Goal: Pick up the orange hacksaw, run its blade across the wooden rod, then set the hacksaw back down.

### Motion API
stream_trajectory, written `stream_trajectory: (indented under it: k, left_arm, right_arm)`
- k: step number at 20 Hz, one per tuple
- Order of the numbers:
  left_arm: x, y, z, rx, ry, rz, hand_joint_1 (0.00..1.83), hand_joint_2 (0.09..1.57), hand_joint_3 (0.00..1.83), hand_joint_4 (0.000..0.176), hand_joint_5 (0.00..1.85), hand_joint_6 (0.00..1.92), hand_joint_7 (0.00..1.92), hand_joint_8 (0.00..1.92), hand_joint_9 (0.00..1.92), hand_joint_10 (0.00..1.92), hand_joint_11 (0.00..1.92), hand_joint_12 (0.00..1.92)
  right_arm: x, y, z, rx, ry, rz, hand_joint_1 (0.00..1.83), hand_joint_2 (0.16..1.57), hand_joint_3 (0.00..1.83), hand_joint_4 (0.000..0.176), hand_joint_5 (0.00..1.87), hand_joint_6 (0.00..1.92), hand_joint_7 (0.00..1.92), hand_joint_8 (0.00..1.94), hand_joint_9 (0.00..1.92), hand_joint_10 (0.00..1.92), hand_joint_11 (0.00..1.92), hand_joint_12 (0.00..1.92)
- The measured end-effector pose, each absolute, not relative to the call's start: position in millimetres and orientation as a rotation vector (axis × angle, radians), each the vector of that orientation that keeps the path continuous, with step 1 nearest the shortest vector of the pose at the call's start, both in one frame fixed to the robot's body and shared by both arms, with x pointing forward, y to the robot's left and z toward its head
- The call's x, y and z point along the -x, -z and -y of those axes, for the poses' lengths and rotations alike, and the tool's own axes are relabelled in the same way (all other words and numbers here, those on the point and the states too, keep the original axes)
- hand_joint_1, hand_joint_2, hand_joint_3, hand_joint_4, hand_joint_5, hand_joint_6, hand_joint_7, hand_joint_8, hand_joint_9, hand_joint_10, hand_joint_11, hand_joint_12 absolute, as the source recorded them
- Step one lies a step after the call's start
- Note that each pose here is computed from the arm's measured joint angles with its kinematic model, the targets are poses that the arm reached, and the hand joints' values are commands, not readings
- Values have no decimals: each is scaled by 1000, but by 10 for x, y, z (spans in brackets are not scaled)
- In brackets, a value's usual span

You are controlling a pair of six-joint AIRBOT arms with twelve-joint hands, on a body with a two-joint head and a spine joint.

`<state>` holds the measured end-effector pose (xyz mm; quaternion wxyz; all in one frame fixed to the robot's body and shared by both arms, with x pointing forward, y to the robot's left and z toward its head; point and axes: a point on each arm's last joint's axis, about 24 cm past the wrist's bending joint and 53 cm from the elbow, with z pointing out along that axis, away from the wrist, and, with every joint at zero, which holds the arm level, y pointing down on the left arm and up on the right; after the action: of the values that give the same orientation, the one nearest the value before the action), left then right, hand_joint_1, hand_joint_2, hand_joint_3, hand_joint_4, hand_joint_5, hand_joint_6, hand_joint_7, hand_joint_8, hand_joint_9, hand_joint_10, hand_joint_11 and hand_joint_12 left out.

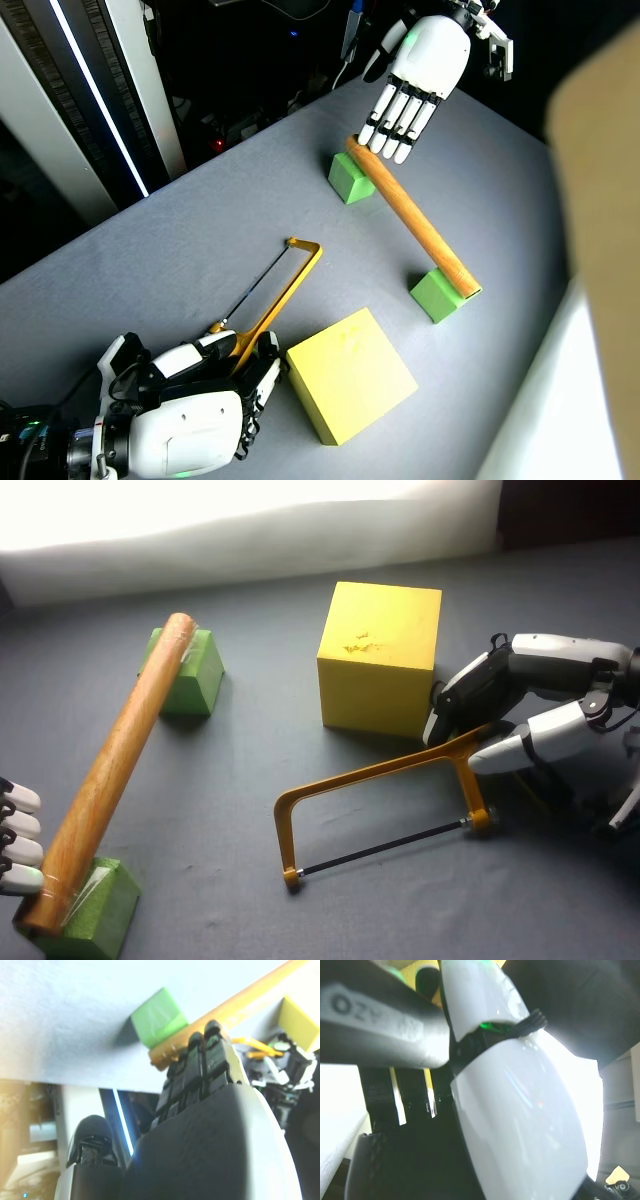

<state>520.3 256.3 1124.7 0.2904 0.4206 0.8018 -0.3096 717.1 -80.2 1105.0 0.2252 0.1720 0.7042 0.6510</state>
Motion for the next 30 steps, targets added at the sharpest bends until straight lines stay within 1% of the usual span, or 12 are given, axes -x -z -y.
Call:
stream_trajectory:
  k: [3, 8, 11, 13, 14, 20, 21, 22, 25, 26, 27, 30]
  left_arm:
    - [-5205, -11248, -2562, -1120, 826, -2138, 27, 1266, 0, 0, 32, 6, 47, 6, 42, 6, 21, 12]
    - [-5331, -11388, -2508, -1028, 854, -2100, 0, 1262, 0, 0, 23, 7, 42, 8, 38, 8, 27, 14]
    - [-5370, -11479, -2487, -996, 877, -2074, 0, 1267, 1, 0, 20, 4, 47, 8, 39, 7, 16, 10]
    - [-5220, -11416, -2500, -1071, 900, -2094, 0, 1265, 0, 0, 17, 4, 29, 4, 24, 6, 10, 5]
    - [-5213, -11413, -2500, -1075, 901, -2094, 0, 1267, 1, 0, 15, 3, 24, 1, 21, 5, 4, 2]
    - [-5129, -11381, -2423, -1110, 921, -2093, 3, 1266, 1, 0, 17, 4, 27, 5, 19, 4, 5, 4]
    - [-5114, -11369, -2422, -1120, 920, -2095, 0, 1266, 1, 0, 34, 10, 41, 10, 36, 10, 26, 14]
    - [-5108, -11355, -2432, -1126, 915, -2100, 0, 1265, 0, 0, 19, 3, 28, 3, 27, 5, 11, 8]
    - [-5089, -11306, -2465, -1143, 900, -2117, 16, 1268, 1, 0, 12, 3, 23, 1, 20, 1, 6, 8]
    - [-5087, -11303, -2467, -1142, 900, -2119, 16, 1268, 1, 0, 12, 3, 23, 1, 20, 1, 6, 8]
    - [-5082, -11288, -2477, -1144, 896, -2126, 1, 1276, 3, 0, 10, 1, 25, 1, 22, 1, 1, 5]
    - [-5074, -11285, -2469, -1147, 899, -2125, 10, 1270, 0, 0, 20, 3, 39, 4, 30, 3, 8, 10]
  right_arm:
    - [-7132, -11157, 779, -427, -1786, -1941, 1386, 1111, 1, 0, 963, 699, 953, 1116, 980, 1323, 952, 1402]
    - [-7026, -11686, 771, -362, -1823, -1858, 1383, 1123, 1, 0, 930, 745, 941, 1142, 956, 1357, 929, 1411]
    - [-6960, -11745, 676, -375, -1823, -1857, 1386, 1110, 0, 0, 978, 671, 965, 1101, 973, 1331, 942, 1416]
    - [-6993, -11934, 748, -461, -1856, -1734, 1375, 1139, 4, 0, 859, 882, 903, 1167, 929, 1338, 942, 1345]
    - [-7003, -11953, 778, -478, -1862, -1714, 1373, 1145, 4, 0, 852, 905, 887, 1190, 911, 1349, 936, 1346]
    - [-6989, -12217, 988, -499, -1889, -1553, 1367, 1167, 1, 0, 822, 943, 854, 1242, 861, 1431, 915, 1431]
    - [-6968, -12284, 1016, -525, -1909, -1490, 1367, 1163, 0, 0, 854, 903, 858, 1242, 855, 1429, 903, 1440]
    - [-6937, -12348, 1036, -562, -1937, -1417, 1381, 1129, 0, 0, 942, 751, 941, 1127, 938, 1367, 908, 1454]
    - [-6801, -12440, 998, -611, -1978, -1317, 1387, 1103, 0, 0, 1003, 654, 978, 1059, 982, 1322, 936, 1418]
    - [-6761, -12448, 992, -607, -1981, -1311, 1387, 1103, 0, 0, 1003, 654, 978, 1059, 982, 1322, 936, 1418]
    - [-6723, -12437, 989, -602, -1971, -1299, 1370, 1150, 0, 0, 897, 850, 882, 1192, 866, 1417, 894, 1450]
    - [-6690, -12487, 1178, -692, -1942, -1147, 1367, 1156, 0, 0, 910, 841, 860, 1218, 848, 1447, 868, 1494]
